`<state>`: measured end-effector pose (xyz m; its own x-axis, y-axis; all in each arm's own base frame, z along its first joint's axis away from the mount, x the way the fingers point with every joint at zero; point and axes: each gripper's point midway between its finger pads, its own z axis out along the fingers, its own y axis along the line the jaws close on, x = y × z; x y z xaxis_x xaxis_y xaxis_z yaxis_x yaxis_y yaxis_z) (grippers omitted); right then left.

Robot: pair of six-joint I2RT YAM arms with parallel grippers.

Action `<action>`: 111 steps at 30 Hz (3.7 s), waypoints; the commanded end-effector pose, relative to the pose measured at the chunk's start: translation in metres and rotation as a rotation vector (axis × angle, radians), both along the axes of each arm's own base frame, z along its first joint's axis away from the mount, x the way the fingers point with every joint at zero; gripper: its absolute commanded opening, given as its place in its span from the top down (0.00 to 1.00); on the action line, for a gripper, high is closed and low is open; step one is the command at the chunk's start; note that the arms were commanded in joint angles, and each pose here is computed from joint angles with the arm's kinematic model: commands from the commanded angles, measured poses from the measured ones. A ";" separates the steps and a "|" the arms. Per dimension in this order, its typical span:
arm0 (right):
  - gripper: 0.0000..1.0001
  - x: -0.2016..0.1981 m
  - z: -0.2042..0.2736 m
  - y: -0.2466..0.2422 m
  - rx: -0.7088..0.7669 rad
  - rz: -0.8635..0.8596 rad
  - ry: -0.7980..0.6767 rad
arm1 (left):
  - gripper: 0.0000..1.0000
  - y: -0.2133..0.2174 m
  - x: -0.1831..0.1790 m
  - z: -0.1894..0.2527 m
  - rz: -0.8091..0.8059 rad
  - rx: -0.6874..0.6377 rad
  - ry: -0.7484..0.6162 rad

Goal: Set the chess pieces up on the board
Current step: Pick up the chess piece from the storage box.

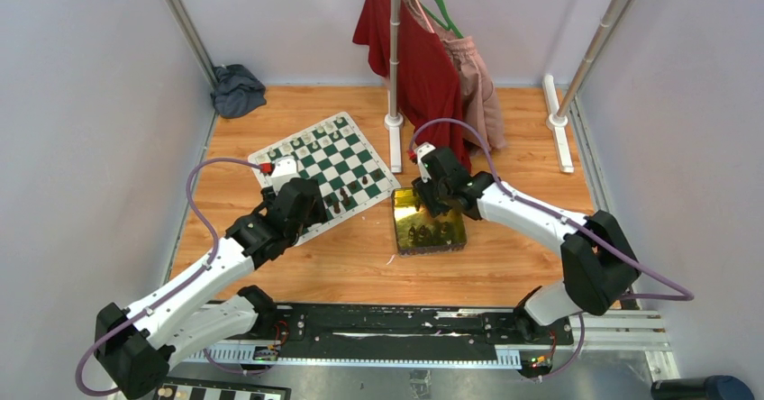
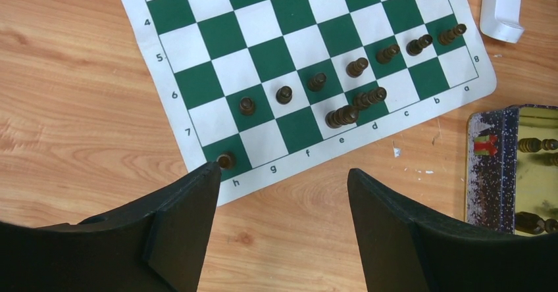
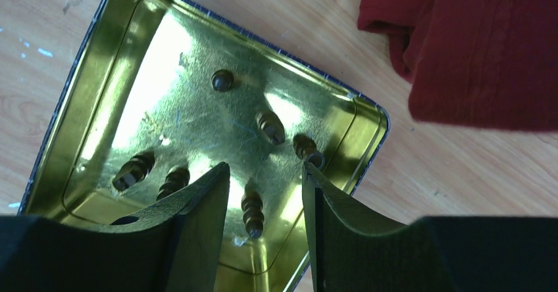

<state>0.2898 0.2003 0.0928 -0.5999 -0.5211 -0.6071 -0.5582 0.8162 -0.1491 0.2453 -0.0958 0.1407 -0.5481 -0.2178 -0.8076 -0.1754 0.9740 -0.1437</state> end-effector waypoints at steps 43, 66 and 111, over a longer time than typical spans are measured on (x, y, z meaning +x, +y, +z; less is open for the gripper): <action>0.69 0.022 -0.047 -0.004 0.014 -0.026 0.083 | 0.24 0.005 0.001 0.016 0.013 0.010 -0.043; 1.00 0.025 -0.035 -0.003 0.036 -0.052 0.065 | 0.24 0.005 0.003 0.015 0.015 0.021 -0.043; 1.00 0.042 -0.027 0.003 0.135 -0.201 0.113 | 0.24 0.005 0.004 0.013 0.016 0.029 -0.036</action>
<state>0.3257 0.2012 0.0611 -0.7249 -0.3545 -0.5906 -0.4279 0.9036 -0.0172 0.2474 -0.0907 0.1484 -0.5289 -0.2005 -0.8247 -0.1810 0.9760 -0.1212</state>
